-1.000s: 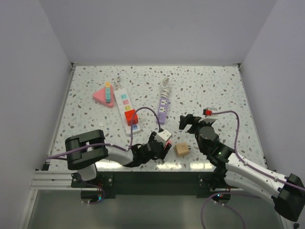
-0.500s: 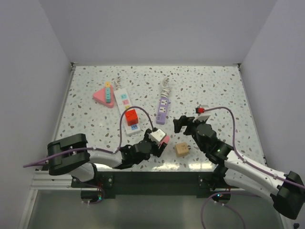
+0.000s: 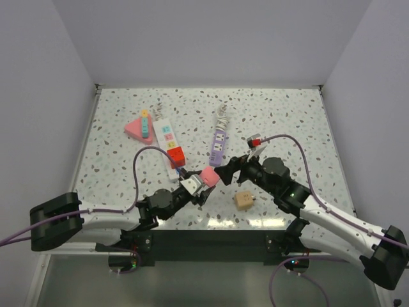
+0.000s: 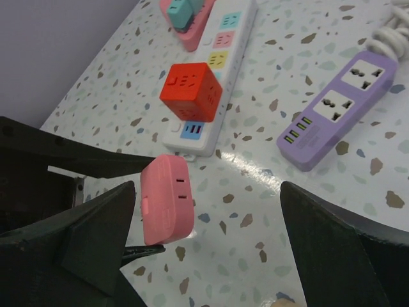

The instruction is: Insert the plug

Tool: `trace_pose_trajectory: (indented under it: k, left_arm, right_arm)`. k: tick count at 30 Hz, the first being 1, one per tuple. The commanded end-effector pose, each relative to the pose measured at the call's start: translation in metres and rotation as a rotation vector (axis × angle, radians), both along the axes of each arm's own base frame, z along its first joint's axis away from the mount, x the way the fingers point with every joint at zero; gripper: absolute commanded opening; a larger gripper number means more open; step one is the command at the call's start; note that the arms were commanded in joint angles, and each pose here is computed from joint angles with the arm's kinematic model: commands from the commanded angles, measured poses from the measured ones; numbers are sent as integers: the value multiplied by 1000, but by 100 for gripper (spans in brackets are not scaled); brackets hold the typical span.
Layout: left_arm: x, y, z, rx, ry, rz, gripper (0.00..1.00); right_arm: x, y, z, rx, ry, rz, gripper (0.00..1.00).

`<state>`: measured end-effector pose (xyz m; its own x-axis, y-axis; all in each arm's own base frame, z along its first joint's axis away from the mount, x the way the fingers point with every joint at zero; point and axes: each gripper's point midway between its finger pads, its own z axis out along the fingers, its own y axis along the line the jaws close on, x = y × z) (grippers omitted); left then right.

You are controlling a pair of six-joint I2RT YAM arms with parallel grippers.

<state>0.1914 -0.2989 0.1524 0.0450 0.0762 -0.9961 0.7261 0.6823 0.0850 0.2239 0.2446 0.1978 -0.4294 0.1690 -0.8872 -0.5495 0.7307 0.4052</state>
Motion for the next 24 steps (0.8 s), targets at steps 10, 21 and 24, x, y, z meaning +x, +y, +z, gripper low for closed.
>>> trace_pose_trajectory:
  k: [10,21,24]
  left_arm:
    - [-7,12,40,-115,-148,-33,0]
    - [-5,16,35,-106,-155,-14,0]
    - [-5,16,34,-107,-156,-16,0]
  right_arm:
    - [-16,61,10,90,90,286,93]
    - [-14,77,5,119,115,331,74]
    - [-15,74,11,123,97,330,67]
